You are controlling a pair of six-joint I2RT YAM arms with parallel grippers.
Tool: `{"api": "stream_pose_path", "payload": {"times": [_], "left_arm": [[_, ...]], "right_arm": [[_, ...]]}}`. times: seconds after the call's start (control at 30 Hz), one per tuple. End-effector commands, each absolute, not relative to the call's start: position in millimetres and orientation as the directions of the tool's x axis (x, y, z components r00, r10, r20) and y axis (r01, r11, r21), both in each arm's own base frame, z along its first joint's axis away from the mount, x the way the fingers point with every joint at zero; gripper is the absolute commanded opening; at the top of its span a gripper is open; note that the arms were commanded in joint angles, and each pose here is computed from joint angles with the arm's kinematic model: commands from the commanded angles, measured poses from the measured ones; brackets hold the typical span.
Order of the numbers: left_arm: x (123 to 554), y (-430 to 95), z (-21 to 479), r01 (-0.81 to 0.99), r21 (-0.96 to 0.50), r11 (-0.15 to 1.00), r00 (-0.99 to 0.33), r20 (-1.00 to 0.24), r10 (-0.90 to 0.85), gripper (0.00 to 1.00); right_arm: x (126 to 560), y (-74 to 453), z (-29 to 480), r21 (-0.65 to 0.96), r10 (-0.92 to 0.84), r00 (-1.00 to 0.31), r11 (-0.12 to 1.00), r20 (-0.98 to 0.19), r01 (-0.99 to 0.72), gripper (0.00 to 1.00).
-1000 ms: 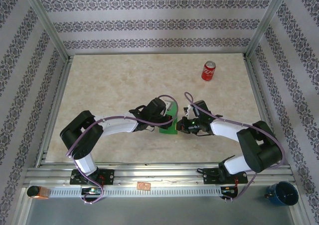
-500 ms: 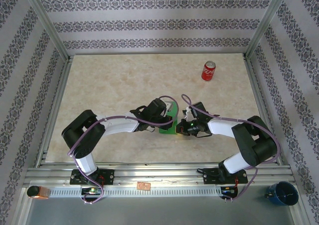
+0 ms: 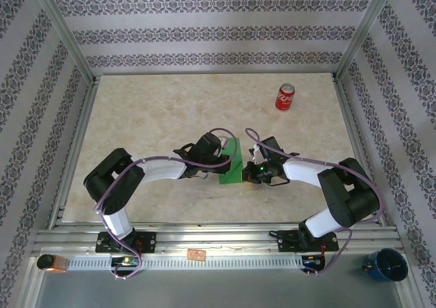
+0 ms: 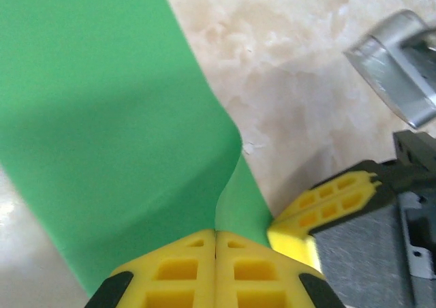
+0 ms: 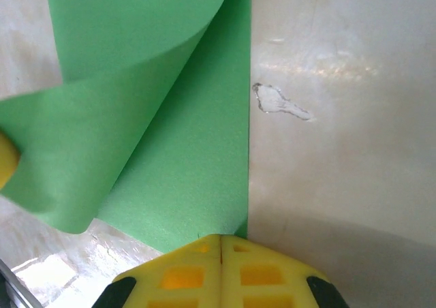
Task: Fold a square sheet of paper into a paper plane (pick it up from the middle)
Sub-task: Fold the triangle a second time at the center of the table.
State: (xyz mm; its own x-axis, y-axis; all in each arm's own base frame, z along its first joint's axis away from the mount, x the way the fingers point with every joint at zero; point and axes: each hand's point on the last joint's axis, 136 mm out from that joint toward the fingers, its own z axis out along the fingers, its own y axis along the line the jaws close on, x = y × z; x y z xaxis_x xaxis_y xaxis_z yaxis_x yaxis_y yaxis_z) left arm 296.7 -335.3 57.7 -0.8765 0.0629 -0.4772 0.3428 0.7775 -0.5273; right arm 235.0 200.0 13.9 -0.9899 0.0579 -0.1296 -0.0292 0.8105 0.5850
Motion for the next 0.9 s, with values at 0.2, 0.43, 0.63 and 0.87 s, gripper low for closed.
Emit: {"api": "stream_pose_path", "payload": {"times": [0.2,0.43,0.63,0.87], "left_arm": [[305.9,-336.4,44.6,0.336,-0.554,0.762,-0.877,-0.478,0.038,0.0],[306.8,-337.1,39.1,0.346,-0.551,0.759,-0.877,-0.477,0.054,0.0],[305.3,-339.5,38.3,0.347,-0.563,0.75,-0.881,-0.47,0.055,0.0],[304.9,-341.4,39.0,0.349,-0.571,0.743,-0.883,-0.466,0.057,0.0]], "right_arm": [[231.1,188.4,3.6,0.512,0.045,-0.993,0.859,-0.11,-0.018,0.0],[238.0,201.0,20.8,0.574,0.043,-0.991,0.818,-0.128,-0.038,0.0],[247.9,222.2,43.8,0.675,0.056,-0.984,0.734,-0.167,-0.073,0.0],[250.1,224.5,28.3,0.658,0.048,-0.991,0.751,-0.128,-0.049,0.0]]}}
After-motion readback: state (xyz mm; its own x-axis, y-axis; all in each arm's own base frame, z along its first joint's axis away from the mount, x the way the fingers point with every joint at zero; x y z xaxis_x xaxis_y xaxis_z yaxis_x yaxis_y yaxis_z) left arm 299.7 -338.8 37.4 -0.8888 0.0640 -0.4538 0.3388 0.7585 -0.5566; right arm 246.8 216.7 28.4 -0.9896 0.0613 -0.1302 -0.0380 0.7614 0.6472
